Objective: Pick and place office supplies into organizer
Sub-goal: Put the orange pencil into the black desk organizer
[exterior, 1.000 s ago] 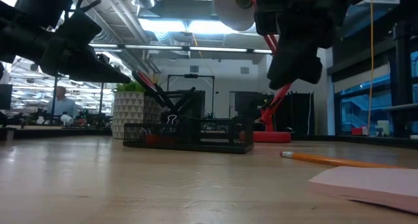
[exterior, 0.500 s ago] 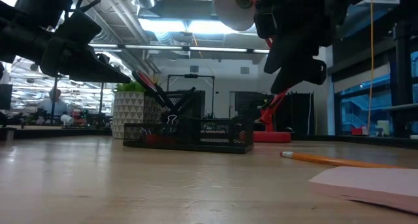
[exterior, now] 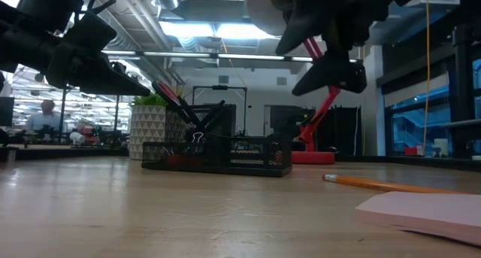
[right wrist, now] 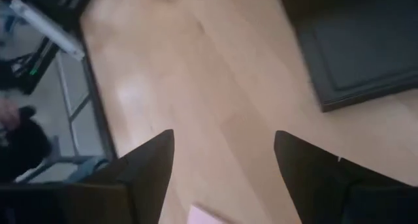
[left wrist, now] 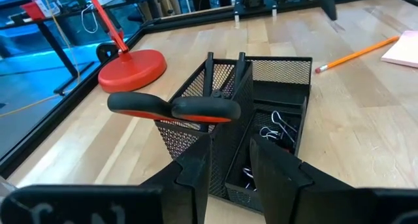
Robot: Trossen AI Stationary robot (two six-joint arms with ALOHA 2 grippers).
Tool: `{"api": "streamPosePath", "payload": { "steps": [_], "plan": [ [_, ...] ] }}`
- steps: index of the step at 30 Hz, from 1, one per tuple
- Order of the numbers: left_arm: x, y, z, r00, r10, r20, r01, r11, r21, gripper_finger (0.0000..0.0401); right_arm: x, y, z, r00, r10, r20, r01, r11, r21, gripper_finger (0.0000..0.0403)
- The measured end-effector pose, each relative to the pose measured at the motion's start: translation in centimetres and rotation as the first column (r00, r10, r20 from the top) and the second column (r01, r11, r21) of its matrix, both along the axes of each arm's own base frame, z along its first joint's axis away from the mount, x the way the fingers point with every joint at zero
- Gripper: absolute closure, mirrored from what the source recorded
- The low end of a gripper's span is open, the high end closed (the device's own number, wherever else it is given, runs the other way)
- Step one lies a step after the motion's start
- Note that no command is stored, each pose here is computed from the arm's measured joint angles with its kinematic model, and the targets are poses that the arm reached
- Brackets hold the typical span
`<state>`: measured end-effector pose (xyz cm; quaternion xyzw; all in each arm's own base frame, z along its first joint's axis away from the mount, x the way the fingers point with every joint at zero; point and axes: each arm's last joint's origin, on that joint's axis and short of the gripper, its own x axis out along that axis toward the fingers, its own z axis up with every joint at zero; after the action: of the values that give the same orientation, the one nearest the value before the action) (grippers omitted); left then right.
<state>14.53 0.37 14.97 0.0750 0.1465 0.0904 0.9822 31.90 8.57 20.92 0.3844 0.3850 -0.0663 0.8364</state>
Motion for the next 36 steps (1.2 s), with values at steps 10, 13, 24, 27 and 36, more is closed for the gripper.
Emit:
{"api": "streamPosePath", "payload": {
  "steps": [10, 13, 24, 27, 36],
  "plan": [
    [0.0, 0.0, -0.1, 1.000, -0.003, -0.012, 0.003, 1.000, -0.001, 0.0301, 0.2, -0.1, 0.6, 0.954, -0.148, -0.261, 0.101, 0.978, -0.185, 0.0137],
    [-0.1, 0.0, -0.2, 1.000, -0.003, -0.022, 0.003, 1.000, -0.001, 0.0301, 1.5, 0.5, 0.7, 0.930, -0.163, -0.330, 0.097, 0.973, -0.210, 0.0137],
    [-0.1, 0.0, -0.5, 0.999, -0.003, -0.049, 0.003, 1.000, 0.000, 0.0301, 3.8, 2.0, -3.2, 0.811, -0.182, -0.556, 0.107, 0.981, -0.165, 0.0137],
    [-0.2, 0.0, -0.5, 0.998, -0.004, -0.057, 0.004, 1.000, 0.000, 0.0301, 3.8, 2.1, -3.7, 0.798, -0.174, -0.577, 0.104, 0.983, -0.154, 0.0137],
    [-0.2, 0.0, -0.6, 0.998, -0.004, -0.066, 0.004, 1.000, 0.000, 0.0301, 4.1, 2.0, -4.1, 0.799, -0.184, -0.572, 0.118, 0.981, -0.151, 0.0137]
  ]
}}
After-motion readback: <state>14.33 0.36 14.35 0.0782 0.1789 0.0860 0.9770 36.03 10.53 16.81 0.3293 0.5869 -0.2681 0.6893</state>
